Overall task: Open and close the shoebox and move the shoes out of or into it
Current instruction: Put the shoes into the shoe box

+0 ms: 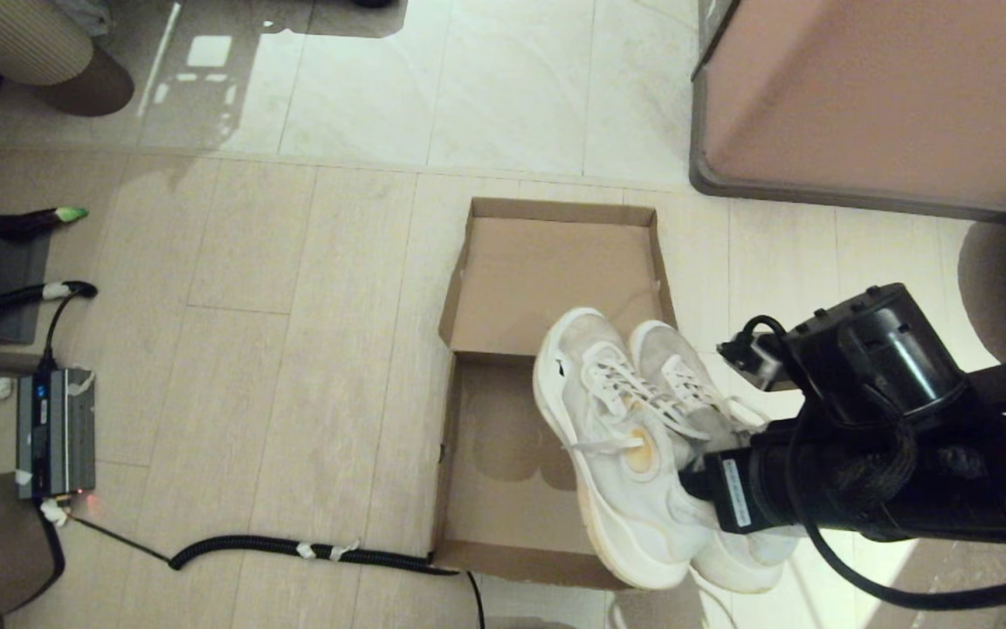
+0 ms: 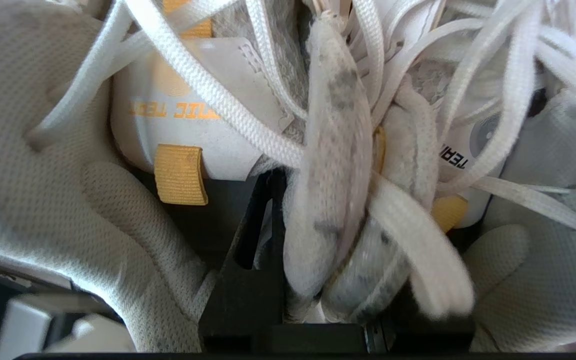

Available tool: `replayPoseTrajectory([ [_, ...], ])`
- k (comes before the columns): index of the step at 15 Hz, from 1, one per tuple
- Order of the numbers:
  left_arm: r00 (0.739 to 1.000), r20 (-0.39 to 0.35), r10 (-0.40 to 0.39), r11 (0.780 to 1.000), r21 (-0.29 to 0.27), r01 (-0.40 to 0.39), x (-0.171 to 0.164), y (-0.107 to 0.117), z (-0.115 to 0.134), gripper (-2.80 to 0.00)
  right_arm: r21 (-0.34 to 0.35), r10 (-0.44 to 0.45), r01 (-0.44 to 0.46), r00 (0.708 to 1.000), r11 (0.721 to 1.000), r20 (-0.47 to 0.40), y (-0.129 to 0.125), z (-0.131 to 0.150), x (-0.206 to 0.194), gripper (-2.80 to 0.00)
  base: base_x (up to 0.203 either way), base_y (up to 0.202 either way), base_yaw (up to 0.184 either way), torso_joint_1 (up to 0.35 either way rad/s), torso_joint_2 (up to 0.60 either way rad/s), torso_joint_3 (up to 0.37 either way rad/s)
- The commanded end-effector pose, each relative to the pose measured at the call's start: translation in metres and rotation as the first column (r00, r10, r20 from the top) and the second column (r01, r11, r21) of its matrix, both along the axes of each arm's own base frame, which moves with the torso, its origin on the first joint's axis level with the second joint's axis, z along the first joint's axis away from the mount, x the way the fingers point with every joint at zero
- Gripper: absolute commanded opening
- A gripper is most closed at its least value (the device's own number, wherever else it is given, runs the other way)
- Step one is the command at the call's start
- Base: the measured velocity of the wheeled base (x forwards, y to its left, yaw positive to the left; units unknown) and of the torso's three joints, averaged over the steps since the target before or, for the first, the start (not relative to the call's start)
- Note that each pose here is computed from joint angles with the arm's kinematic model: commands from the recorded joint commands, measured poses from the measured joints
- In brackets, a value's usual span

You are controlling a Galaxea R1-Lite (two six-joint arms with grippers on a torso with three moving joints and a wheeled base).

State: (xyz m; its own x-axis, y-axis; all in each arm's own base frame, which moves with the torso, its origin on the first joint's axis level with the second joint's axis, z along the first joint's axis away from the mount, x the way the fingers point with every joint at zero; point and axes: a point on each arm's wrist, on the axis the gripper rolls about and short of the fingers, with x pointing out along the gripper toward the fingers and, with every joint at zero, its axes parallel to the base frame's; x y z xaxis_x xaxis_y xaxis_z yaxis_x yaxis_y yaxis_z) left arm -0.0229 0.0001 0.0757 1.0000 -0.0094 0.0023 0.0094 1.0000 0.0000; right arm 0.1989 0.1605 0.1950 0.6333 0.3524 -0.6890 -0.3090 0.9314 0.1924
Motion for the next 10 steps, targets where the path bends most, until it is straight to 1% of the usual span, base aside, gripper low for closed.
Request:
replayPoseTrajectory([
  [1, 1.000, 0.001, 0.000, 1.000, 0.000, 0.000, 0.000, 0.000, 0.000, -2.80, -0.022, 0.041, -0.042, 0.999, 0.999, -0.028, 0.031, -0.012, 0.018, -2.80, 0.000, 0.000, 0.000, 0.000, 0.00, 0.000],
  [3, 1.000, -0.001, 0.000, 1.000, 0.000, 0.000, 0.000, 0.000, 0.000, -2.80, -0.035, 0.076, -0.077, 0.997, 0.996, -0.029, 0.056, -0.018, 0.024, -2.80, 0.000, 0.000, 0.000, 0.000, 0.00, 0.000],
  [4, 1.000, -0.001, 0.000, 1.000, 0.000, 0.000, 0.000, 0.000, 0.000, -2.80, -0.047, 0.080, -0.081, 0.996, 0.996, -0.032, 0.064, -0.023, 0.027, -2.80, 0.000, 0.000, 0.000, 0.000, 0.00, 0.000],
  [7, 1.000, 0.000, 0.000, 1.000, 0.000, 0.000, 0.000, 0.000, 0.000, -2.80, -0.077, 0.084, -0.087, 0.996, 0.993, -0.038, 0.085, -0.044, 0.038, -2.80, 0.000, 0.000, 0.000, 0.000, 0.00, 0.000],
  [10, 1.000, -0.001, 0.000, 1.000, 0.000, 0.000, 0.000, 0.000, 0.000, -2.80, -0.115, 0.067, -0.070, 0.997, 0.991, -0.037, 0.099, -0.071, 0.048, -2.80, 0.000, 0.000, 0.000, 0.000, 0.00, 0.000],
])
